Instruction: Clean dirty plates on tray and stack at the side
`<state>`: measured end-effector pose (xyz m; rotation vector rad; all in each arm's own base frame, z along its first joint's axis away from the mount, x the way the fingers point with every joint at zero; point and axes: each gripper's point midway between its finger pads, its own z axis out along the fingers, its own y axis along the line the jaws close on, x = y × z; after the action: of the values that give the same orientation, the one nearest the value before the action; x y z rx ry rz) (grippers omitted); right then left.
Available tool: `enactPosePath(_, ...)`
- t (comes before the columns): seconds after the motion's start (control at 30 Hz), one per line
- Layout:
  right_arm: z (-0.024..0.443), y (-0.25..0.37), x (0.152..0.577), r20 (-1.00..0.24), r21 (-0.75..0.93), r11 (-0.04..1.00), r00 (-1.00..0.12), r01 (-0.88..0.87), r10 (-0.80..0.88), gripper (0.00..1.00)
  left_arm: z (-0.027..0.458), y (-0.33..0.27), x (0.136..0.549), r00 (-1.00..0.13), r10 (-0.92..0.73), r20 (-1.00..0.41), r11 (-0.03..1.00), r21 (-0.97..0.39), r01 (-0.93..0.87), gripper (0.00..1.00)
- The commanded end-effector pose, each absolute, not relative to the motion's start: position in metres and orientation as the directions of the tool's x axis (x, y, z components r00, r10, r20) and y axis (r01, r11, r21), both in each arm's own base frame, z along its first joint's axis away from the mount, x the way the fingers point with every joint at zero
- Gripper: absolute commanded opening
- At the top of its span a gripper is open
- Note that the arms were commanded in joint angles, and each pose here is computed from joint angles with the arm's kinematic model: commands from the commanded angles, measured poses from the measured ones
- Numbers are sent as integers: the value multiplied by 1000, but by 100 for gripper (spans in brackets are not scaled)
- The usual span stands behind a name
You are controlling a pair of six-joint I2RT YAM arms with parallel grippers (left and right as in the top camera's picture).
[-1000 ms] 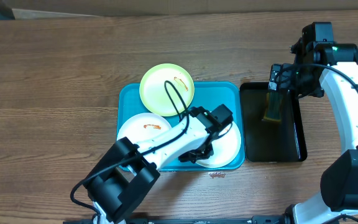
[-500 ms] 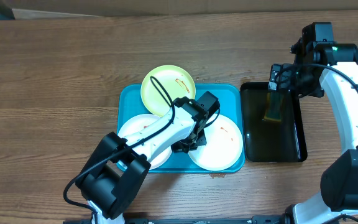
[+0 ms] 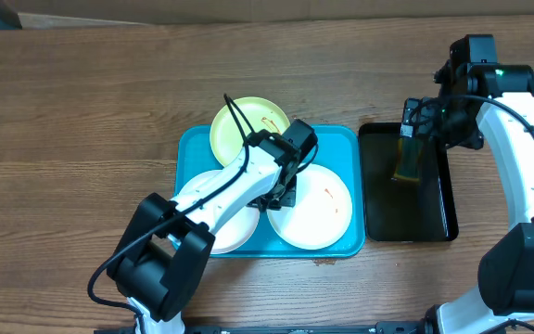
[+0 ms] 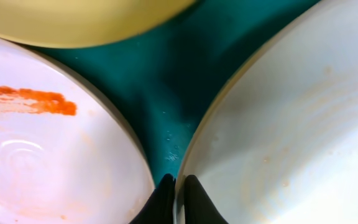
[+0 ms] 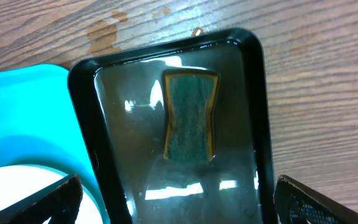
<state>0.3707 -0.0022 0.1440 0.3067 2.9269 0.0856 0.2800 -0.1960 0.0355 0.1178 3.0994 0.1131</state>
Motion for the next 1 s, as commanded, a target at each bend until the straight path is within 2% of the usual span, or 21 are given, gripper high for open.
enactPosePath(0.0, 129, -6, 363, -149, 70, 956, -944, 285, 293, 100, 44, -194, 289, -992, 108, -68, 992, 80, 103, 11)
enactPosePath(0.17, 93, -6, 358, -140, 64, 949, -939, 308, 314, 100, 44, -197, 287, -991, 113, -68, 991, 75, 108, 20)
enactPosePath(0.37, 53, -6, 354, -161, 70, 950, -936, 306, 313, 80, 44, -199, 290, -990, 112, -80, 992, 68, 107, 35)
enactPosePath(0.43, 46, -6, 354, -170, 73, 950, -934, 305, 313, 77, 44, -200, 291, -990, 112, -83, 992, 66, 107, 40)
enactPosePath(0.6, 32, -6, 352, -186, 78, 949, -931, 304, 314, 71, 44, -201, 292, -990, 112, -86, 993, 59, 107, 43)
enactPosePath(0.97, -1, -5, 342, -209, 88, 949, -926, 301, 313, 73, 44, -208, 296, -989, 110, -103, 994, 29, 107, 44)
